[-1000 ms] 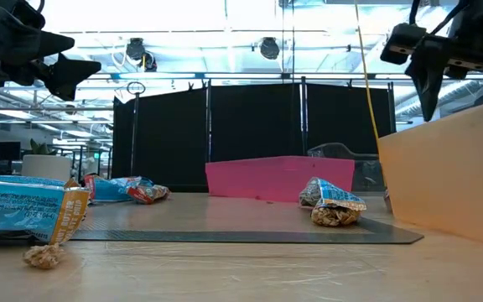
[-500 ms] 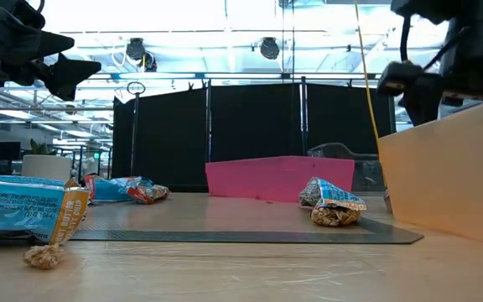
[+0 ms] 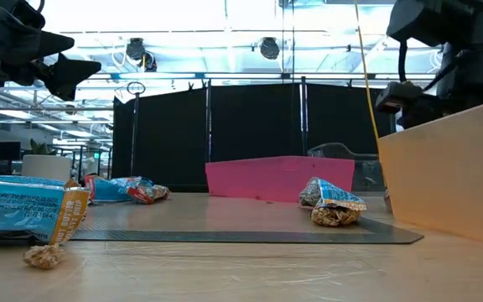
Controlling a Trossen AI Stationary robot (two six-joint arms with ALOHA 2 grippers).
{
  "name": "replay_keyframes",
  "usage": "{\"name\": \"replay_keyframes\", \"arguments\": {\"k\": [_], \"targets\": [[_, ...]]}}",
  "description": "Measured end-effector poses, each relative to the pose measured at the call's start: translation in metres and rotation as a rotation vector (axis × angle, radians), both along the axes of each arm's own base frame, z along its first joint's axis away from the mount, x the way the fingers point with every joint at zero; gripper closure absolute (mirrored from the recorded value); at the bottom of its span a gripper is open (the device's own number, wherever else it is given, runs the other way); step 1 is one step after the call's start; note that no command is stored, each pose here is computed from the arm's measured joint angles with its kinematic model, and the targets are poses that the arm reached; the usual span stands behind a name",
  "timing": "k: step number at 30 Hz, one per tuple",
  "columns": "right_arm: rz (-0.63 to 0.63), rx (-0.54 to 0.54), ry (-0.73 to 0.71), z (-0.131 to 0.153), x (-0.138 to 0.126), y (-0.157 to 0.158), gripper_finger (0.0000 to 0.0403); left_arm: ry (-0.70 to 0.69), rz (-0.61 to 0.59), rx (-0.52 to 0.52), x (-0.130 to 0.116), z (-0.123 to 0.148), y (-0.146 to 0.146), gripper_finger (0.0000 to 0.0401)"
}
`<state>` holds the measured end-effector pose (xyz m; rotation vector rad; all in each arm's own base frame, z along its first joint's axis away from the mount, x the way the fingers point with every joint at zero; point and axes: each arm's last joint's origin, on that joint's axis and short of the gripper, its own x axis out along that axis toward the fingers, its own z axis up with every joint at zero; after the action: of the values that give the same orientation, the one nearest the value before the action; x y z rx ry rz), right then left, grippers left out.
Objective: Pick and place Granola Bars by type
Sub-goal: Put the yellow granola bar into the transparent bin
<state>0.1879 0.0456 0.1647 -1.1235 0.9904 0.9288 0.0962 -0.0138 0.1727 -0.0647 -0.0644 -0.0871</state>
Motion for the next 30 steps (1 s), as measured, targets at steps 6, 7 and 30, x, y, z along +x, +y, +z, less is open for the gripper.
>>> {"name": "replay_keyframes", "arguments": {"k": [6, 7, 30], "targets": [[0.011, 0.010, -0.001, -0.005, 0.000, 0.000, 0.0151, 0.000, 0.000, 0.000, 0.000, 0.000, 0.000, 0.0123], [0.011, 0.010, 0.001, -0.007, 0.000, 0.000, 0.0151, 0.000, 0.000, 0.000, 0.000, 0.000, 0.000, 0.0123], [0.000, 0.032, 0.007, -0.025, 0.012, -0.001, 0.0184, 0.000, 0.000, 0.000, 0.000, 0.000, 0.000, 0.0118]]}}
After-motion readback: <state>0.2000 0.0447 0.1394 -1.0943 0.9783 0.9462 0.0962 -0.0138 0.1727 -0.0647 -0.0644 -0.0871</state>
